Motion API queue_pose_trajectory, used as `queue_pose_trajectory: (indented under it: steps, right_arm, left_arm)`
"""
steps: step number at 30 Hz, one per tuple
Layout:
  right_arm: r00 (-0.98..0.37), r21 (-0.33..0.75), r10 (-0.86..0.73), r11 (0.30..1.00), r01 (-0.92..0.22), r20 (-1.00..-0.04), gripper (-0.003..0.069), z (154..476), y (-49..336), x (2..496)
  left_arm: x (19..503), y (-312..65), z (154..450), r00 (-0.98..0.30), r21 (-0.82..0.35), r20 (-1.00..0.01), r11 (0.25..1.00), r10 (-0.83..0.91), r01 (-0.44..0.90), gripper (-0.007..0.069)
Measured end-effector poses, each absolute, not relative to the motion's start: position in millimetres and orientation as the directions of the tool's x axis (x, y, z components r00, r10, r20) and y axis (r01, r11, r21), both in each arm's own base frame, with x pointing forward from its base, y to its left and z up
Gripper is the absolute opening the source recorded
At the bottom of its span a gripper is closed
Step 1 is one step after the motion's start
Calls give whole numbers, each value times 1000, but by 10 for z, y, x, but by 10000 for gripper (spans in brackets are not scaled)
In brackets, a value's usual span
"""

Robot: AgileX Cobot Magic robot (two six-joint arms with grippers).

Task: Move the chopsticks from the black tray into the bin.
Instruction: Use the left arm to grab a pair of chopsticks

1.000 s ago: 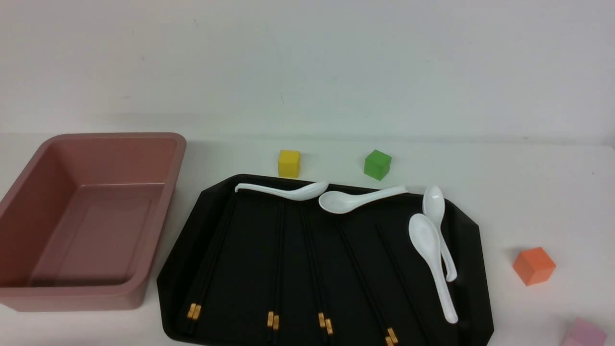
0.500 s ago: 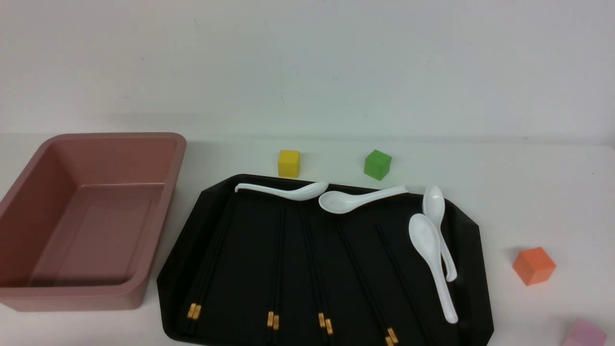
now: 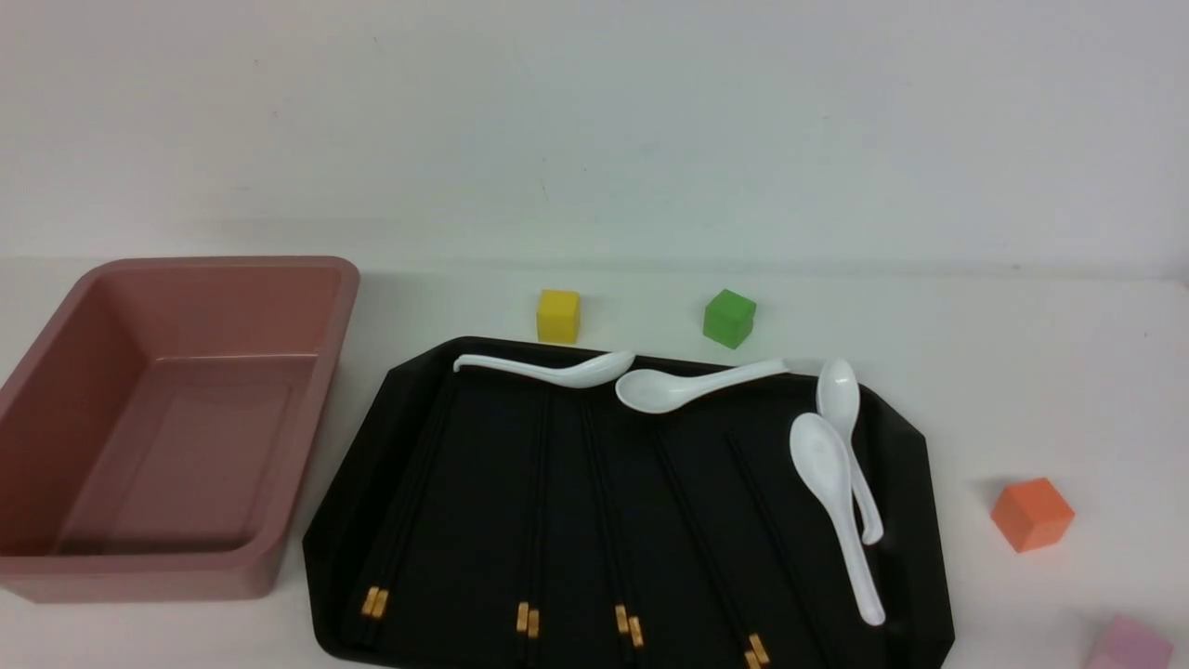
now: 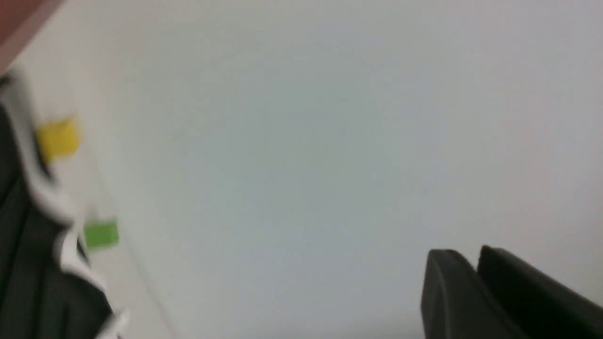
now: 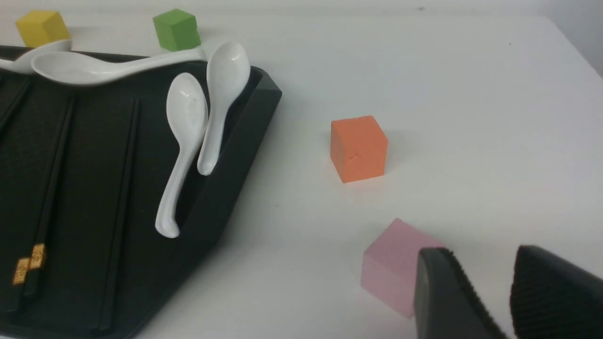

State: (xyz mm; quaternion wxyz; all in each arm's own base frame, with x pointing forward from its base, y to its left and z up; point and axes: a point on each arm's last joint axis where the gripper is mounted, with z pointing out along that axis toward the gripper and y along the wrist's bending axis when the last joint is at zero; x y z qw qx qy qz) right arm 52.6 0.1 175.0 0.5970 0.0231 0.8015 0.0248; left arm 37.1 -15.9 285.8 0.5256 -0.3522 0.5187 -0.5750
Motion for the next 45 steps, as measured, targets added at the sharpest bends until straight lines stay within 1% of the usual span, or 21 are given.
queue_pose_trajectory:
  steps: [1, 2, 3, 4, 6, 7, 9, 11, 12, 13, 14, 16, 18, 22, 25, 29, 31, 34, 41, 43, 45]
  right_arm:
    - [-286, 67, 67, 998, 7, -956, 240, 1750, 1, 526]
    - [-286, 67, 67, 998, 7, -956, 240, 1750, 1, 526]
    - [-286, 67, 67, 998, 7, -956, 240, 1750, 1, 526]
    - [-286, 67, 67, 998, 7, -956, 240, 1750, 1, 526]
    - [-286, 67, 67, 998, 7, -956, 240, 1750, 1, 526]
    - [-286, 67, 67, 998, 7, -956, 240, 1750, 1, 526]
    - [-286, 67, 67, 998, 7, -956, 240, 1750, 1, 526]
    - [-286, 67, 67, 998, 7, -956, 240, 1750, 1, 526]
    - [-286, 67, 67, 998, 7, -956, 240, 1750, 1, 526]
    - [-286, 67, 67, 998, 7, -956, 240, 1750, 1, 526]
    - [-286, 67, 67, 998, 7, -956, 240, 1750, 1, 526]
    - [-286, 67, 67, 998, 7, -956, 240, 1750, 1, 526]
    - [-286, 67, 67, 998, 7, -956, 240, 1750, 1, 526]
    - [-286, 67, 67, 998, 7, -956, 240, 1750, 1, 526]
    - [-286, 67, 67, 998, 7, -956, 240, 1750, 1, 526]
    - [-286, 67, 67, 998, 7, -956, 240, 1750, 1, 526]
    - [-286, 67, 67, 998, 7, -956, 240, 1750, 1, 526]
    - [-286, 69, 68, 998, 7, -956, 240, 1750, 2, 526]
    - [-286, 69, 68, 998, 7, -956, 240, 1750, 2, 526]
    - [-286, 69, 68, 998, 7, -956, 240, 1750, 2, 526]
    - [-286, 68, 67, 998, 7, -956, 240, 1750, 1, 526]
  left_arm:
    - [368, -175, 2974, -200, -954, -213, 160, -956, 252, 55]
    - [380, -185, 3010, -198, -944, -266, 213, -943, 252, 41]
    - [455, -237, 3105, -239, -917, -382, 334, -893, 219, 15]
    - [539, -286, 3133, -301, -895, -446, 411, -843, 175, -3]
    - [726, -376, 3108, -459, -846, -498, 530, -736, 67, -13]
    - [862, -425, 3047, -576, -799, -485, 601, -658, -13, -13]
    - [1069, -472, 2925, -734, -708, -407, 695, -544, -123, -13]
    - [1276, -494, 2803, -848, -604, -297, 774, -440, -190, -13]
    - [1437, -508, 2724, -906, -536, -210, 818, -367, -207, -13]
    - [1461, -513, 2714, -913, -531, -196, 822, -358, -208, -13]
    - [1602, -529, 2654, -943, -492, -130, 846, -306, -207, -13]
    - [1841, -579, 2578, -971, -471, -39, 861, -237, -192, -13]
    - [2020, -647, 2540, -982, -469, -12, 868, -191, -163, -13]
    - [2317, -885, 2511, -995, -453, -33, 889, -90, -66, -13]
    - [2481, -1039, 2495, -997, -408, -57, 913, -48, -20, -13]
    - [2769, -1202, 2433, -991, -217, -125, 976, -38, -10, -3]
    - [2855, -1217, 2407, -988, -161, -149, 987, -38, -13, 7]
    - [3052, -1241, 2327, -984, -82, -177, 997, -29, -15, 47]
    - [3309, -1335, 2085, -987, -56, -160, 998, -7, 2, 162]
    - [3389, -1349, 1939, -987, -29, -162, 999, 17, 22, 219]
    - [3420, -1348, 1858, -987, -11, -159, 999, 30, 32, 250]
